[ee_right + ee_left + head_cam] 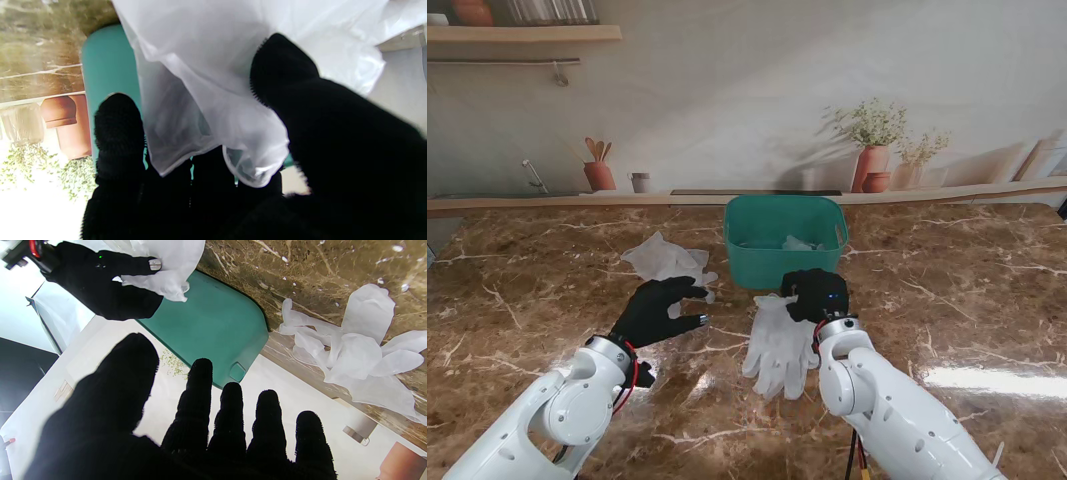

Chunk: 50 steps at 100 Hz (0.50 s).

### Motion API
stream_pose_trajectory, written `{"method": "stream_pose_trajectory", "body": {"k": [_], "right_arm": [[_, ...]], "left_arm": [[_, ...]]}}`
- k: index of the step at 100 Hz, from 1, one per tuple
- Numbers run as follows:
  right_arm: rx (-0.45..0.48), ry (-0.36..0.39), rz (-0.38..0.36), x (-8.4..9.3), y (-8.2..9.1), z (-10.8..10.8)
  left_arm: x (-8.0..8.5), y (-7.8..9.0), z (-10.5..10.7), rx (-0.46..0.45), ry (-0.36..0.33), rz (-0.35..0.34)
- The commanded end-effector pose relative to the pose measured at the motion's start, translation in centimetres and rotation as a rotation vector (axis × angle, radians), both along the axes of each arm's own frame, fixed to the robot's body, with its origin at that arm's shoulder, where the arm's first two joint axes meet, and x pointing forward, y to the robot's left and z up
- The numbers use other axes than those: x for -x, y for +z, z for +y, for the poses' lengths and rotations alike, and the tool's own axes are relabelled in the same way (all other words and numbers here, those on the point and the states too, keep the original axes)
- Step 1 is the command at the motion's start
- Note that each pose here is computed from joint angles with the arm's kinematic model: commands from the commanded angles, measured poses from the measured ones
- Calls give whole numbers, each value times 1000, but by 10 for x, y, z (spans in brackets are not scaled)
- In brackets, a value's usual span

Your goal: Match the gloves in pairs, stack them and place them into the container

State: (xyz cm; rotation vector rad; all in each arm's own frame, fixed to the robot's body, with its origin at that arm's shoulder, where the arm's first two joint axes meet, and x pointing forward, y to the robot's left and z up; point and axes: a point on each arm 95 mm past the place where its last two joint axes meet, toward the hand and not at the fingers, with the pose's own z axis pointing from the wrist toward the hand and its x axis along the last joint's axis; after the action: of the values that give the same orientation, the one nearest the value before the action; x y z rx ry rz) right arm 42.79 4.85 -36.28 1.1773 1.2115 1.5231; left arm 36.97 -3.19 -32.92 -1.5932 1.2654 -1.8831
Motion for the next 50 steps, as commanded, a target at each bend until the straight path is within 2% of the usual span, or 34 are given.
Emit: {"method": "stream_pose_trajectory", "body": {"k": [1,15,34,50], "right_arm": [[-13,21,12,11,-4,-2],[-20,86,18,31,-6,-7],[-20,128,32,61,-10,-7],[-14,159,33,78,-13,-5]], "left_arm": [[1,0,0,-4,-3,-2],[0,-1,0,-7,-9,-6],[1,-1,-2,-5,-14,-2],[1,-2,-2,-6,-16,-3]]}}
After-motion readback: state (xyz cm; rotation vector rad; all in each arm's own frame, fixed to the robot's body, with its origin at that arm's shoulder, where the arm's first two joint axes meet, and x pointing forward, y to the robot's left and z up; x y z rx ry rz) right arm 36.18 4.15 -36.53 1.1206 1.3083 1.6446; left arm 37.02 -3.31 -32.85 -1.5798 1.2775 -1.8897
